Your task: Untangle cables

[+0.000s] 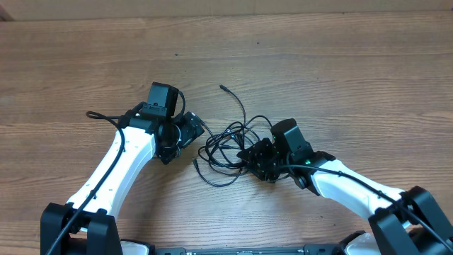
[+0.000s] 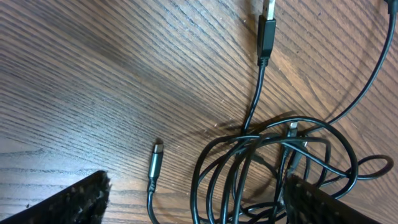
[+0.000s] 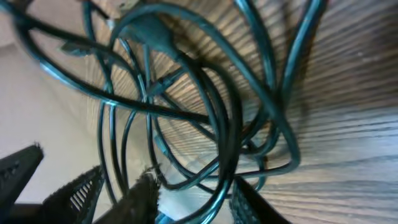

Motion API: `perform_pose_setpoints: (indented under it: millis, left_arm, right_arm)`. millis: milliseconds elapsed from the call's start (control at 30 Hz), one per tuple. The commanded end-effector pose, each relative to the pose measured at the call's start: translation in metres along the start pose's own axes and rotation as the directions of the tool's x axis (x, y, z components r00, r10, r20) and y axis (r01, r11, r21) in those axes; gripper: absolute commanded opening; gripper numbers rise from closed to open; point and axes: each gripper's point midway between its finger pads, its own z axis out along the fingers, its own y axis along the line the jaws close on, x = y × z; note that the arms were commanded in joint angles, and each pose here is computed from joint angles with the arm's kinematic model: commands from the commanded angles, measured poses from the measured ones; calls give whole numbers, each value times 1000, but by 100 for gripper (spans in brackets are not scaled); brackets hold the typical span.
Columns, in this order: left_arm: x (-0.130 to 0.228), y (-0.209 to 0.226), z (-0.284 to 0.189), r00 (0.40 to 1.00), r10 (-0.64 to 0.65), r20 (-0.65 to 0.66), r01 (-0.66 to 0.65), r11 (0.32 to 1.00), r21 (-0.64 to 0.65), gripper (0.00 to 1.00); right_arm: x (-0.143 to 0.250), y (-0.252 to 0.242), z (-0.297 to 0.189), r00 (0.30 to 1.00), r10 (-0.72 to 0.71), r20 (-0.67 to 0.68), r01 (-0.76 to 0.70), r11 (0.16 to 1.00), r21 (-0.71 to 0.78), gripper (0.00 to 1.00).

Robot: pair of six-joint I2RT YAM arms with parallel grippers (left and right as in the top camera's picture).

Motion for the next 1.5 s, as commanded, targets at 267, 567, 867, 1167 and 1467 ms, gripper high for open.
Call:
perform_pose_setpoints:
  millis: [267,567,867,1167,1467]
  left_arm:
    - [0,-3,-9,1000,11,10,-11,1000,6,89]
    - [0,-4,-9,1000,11,12,-11,1000,9,93]
    - [0,-5,-9,1000,1,13,-1,1000,10,94]
    - [0,-5,-9,1000,1,14,-1,1000,10,96]
    - [-1,-4,-9,1000,2,16,-2,1000,8,98]
  right_arm:
    - [-2,39,1,943,-316,103,326,940,-103,4]
    - [42,47,-37,951,-309,11,309,948,-83,4]
    - [46,-4,-45,903,-423,-72,429,894,131,4]
    - [63,70,-91,675,-736,56,738,674,-33,4]
    - [50,33,-94,666,-746,7,739,661,128,8]
